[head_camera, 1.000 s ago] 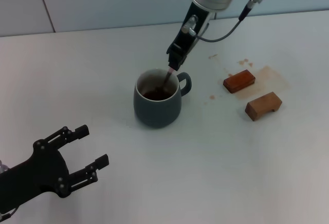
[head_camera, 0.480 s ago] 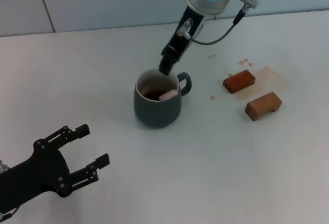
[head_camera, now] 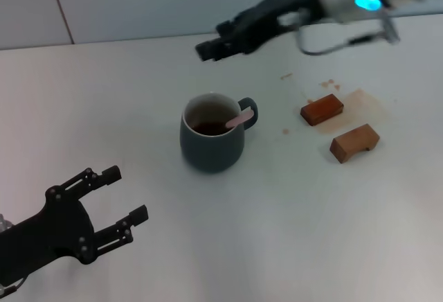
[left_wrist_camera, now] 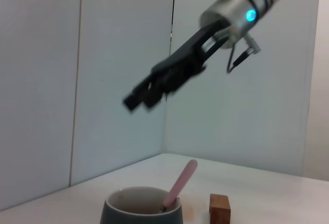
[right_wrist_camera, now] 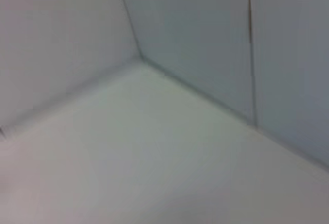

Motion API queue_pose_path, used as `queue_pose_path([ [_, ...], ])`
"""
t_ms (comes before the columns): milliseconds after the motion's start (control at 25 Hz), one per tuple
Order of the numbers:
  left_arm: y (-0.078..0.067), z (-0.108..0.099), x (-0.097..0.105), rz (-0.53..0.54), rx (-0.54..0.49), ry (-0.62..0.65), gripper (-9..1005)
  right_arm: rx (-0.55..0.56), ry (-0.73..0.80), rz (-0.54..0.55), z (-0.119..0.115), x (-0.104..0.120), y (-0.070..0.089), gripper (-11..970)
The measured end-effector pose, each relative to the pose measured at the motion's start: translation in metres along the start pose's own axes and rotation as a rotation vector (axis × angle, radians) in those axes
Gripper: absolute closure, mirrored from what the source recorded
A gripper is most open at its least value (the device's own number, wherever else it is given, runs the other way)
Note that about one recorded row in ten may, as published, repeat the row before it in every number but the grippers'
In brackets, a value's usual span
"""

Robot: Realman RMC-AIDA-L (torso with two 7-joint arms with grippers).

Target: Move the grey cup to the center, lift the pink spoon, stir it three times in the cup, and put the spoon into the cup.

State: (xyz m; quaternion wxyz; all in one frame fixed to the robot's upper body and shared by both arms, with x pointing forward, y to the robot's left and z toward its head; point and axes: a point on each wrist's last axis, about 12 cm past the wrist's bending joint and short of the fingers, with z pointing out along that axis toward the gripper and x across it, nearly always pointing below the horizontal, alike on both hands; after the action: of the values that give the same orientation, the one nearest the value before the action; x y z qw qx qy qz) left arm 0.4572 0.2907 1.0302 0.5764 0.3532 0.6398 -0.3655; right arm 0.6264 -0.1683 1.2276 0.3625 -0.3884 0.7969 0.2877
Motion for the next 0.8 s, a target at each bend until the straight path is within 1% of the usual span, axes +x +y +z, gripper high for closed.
queue_pose_path([
  [80,0.001,0.001,-0.001,-0.004,0.003,-0.001,207,-0.052,-0.169,-0.009,-0.023,0.021,-0.001,304],
  [160,0.003,0.003,-0.002,-0.006,0.007,-0.002,208,-0.074,-0.32,-0.025,-0.042,0.048,-0.003,254],
  [200,0.003,0.003,-0.002,-0.006,0.007,-0.002,208,-0.074,-0.408,-0.045,-0.052,0.066,-0.003,244],
  [240,0.004,0.004,-0.004,-0.004,0.013,0.0,208,-0.064,-0.455,-0.053,-0.056,0.08,-0.005,233],
  [360,0.007,0.005,-0.006,-0.005,0.026,0.007,208,0.005,-0.577,-0.096,-0.069,0.134,-0.011,202],
  [440,0.009,0.007,-0.008,-0.007,0.039,0.014,208,0.033,-0.6,-0.106,-0.076,0.167,-0.014,181],
  [480,0.018,0.01,-0.014,-0.018,0.077,0.041,208,0.033,-0.598,-0.107,-0.078,0.181,-0.015,170],
  [520,0.021,0.01,-0.016,-0.019,0.085,0.05,208,0.029,-0.592,-0.113,-0.081,0.194,-0.015,160],
  [560,0.021,0.01,-0.016,-0.019,0.085,0.05,208,0.023,-0.568,-0.111,-0.085,0.216,-0.016,149],
  [600,0.025,0.011,-0.019,-0.023,0.098,0.062,208,0.023,-0.568,-0.111,-0.085,0.216,-0.016,150],
  [640,0.036,0.012,-0.028,-0.031,0.123,0.098,208,0.023,-0.55,-0.108,-0.087,0.225,-0.017,151],
  [720,0.046,0.014,-0.036,-0.036,0.136,0.125,208,0.023,-0.509,-0.11,-0.09,0.236,-0.017,153],
  [760,0.054,0.016,-0.042,-0.033,0.142,0.147,208,0.018,-0.483,-0.115,-0.09,0.24,-0.018,154],
  [800,0.057,0.016,-0.045,-0.032,0.144,0.156,208,0.008,-0.451,-0.118,-0.09,0.243,-0.017,155],
])
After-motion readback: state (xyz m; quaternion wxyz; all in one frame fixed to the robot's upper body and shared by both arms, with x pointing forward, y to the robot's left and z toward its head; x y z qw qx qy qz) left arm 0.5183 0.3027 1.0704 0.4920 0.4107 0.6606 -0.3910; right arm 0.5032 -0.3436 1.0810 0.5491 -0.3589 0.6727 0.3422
